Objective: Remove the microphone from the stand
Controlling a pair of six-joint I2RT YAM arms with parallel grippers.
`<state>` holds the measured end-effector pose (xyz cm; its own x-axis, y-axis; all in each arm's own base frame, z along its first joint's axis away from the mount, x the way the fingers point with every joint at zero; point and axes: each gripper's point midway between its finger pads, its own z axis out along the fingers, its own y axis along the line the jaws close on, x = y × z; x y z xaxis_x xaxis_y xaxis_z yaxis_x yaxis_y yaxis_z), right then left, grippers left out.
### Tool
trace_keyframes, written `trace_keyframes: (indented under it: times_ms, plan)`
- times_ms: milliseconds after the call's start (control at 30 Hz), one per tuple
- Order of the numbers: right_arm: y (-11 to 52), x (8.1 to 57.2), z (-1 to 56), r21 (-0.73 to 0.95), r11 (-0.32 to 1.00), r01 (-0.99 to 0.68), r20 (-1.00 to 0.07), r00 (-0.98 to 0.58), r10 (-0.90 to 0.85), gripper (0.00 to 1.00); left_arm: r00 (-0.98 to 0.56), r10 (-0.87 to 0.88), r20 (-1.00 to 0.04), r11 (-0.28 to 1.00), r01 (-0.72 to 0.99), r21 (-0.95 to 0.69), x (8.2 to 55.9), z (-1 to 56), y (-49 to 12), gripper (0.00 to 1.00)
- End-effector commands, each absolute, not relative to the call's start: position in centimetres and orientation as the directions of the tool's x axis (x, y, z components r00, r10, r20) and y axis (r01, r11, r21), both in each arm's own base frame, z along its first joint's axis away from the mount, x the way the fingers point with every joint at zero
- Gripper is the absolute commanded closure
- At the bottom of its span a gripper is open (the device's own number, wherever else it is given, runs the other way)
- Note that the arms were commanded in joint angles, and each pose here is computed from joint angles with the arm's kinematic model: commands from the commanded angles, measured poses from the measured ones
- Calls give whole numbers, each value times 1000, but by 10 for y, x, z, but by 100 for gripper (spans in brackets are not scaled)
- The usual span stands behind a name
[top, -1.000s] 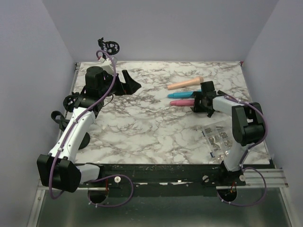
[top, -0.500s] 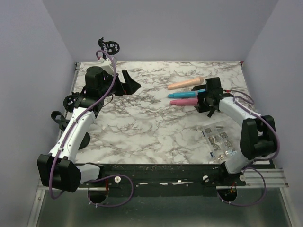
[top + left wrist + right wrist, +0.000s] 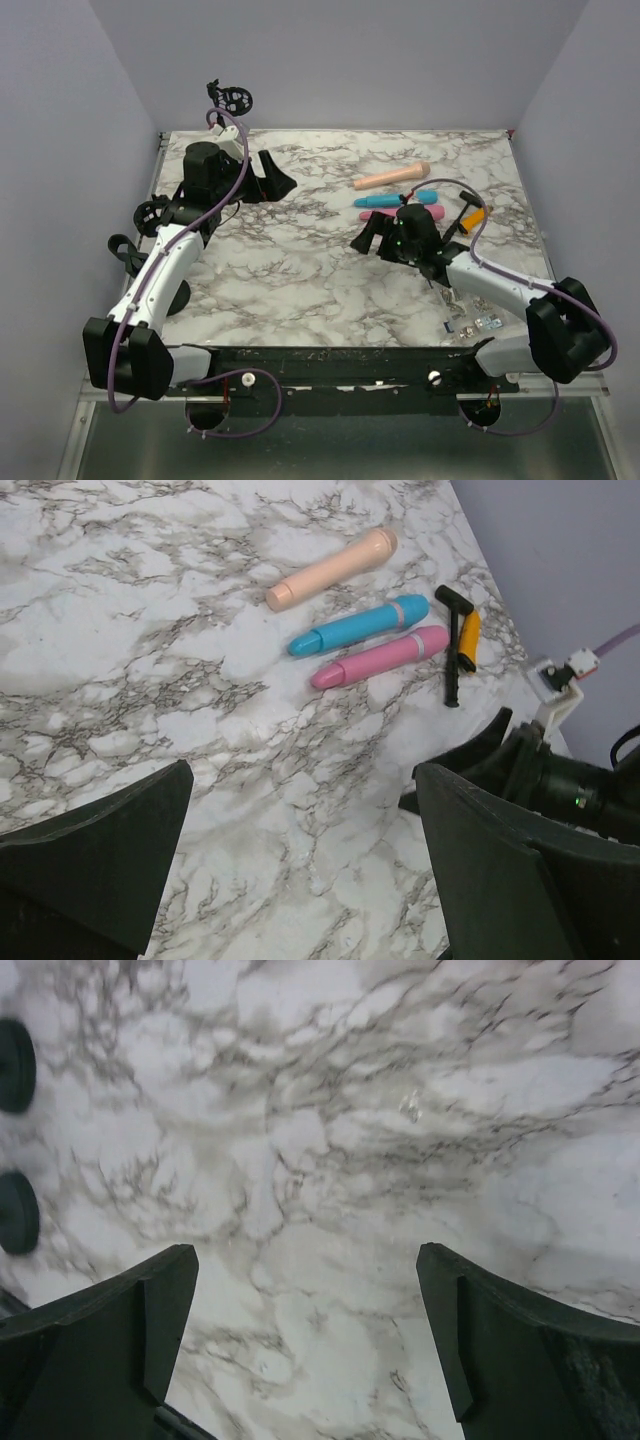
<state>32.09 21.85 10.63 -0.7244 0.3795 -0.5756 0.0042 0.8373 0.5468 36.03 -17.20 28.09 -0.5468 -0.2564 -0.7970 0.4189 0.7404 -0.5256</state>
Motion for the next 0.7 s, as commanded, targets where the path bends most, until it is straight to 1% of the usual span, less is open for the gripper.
trace_keyframes:
  times_ms: [0, 133, 233, 333, 400, 567, 600, 667]
  plan:
    - [247, 297, 105, 491, 816, -306, -710, -682, 172, 0, -524, -251, -814, 746, 431, -507, 370, 276, -167, 4]
    - [258, 289, 97, 462, 817, -346, -718, -686, 116, 0, -470, -235, -851, 777, 435, -455, 374, 277, -160, 4]
    - [267, 280, 108, 493, 778, -389, -731, -671, 128, 0, -413, -222, -883, 792, 452, -410, 373, 283, -155, 4]
    - [264, 271, 118, 509, 748, -425, -754, -639, 149, 0, -353, -268, -896, 806, 427, -409, 378, 291, -143, 2]
    - [259, 268, 126, 507, 744, -435, -776, -607, 173, 0, -339, -351, -873, 786, 401, -472, 386, 303, -133, 1]
    - [252, 264, 140, 521, 725, -451, -800, -553, 231, 0, -384, -507, -771, 673, 382, -633, 405, 339, -114, 2]
    - [251, 263, 141, 524, 721, -453, -801, -549, 238, 0, -379, -537, -754, 664, 362, -655, 413, 346, -102, 2]
    - [250, 261, 141, 528, 718, -453, -801, -546, 244, 0, -385, -620, -684, 626, 283, -727, 428, 348, -82, 2]
